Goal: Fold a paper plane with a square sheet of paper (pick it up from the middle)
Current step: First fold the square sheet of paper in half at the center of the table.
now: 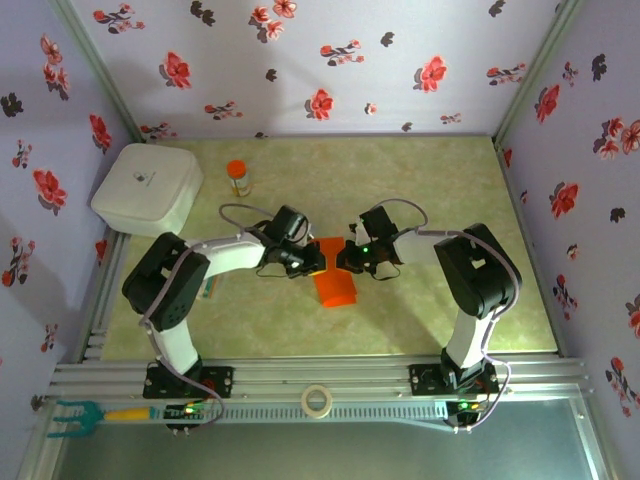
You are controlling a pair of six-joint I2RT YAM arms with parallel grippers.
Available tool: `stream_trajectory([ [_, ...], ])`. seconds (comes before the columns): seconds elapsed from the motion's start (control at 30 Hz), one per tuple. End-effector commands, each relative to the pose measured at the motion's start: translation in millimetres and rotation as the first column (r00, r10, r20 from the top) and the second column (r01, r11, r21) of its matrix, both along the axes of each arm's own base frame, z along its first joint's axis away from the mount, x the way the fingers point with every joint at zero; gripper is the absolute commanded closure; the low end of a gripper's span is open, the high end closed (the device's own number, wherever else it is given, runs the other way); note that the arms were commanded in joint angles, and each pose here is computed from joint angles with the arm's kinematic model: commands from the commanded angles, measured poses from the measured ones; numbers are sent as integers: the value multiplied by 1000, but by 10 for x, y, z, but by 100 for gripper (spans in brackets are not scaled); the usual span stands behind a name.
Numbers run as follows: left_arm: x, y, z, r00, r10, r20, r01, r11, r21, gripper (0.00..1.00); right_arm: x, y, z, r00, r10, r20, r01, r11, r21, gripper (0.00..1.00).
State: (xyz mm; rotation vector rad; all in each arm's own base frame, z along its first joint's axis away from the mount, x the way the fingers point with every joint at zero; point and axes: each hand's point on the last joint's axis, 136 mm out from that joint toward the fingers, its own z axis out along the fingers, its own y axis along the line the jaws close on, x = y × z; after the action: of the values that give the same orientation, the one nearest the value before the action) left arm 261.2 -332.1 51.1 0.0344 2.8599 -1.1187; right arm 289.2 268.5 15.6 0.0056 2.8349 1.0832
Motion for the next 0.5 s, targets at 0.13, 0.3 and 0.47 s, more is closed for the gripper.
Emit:
stream_trajectory([
  [0.13,-191,-17,-216,997,-22,-77,22,1000,2,100,-265,-394,-427,989,-81,-121,56,979,-197,100],
  [0.3,-268,79,-397,995,-20,-96,23,999,37,100,-264,-397,-427,990,-80,-119,56,978,-199,100],
  [0.47,-364,293,-579,993,-35,-117,52,988,144,100,-283,-408,-452,989,-81,-127,54,977,-204,100],
])
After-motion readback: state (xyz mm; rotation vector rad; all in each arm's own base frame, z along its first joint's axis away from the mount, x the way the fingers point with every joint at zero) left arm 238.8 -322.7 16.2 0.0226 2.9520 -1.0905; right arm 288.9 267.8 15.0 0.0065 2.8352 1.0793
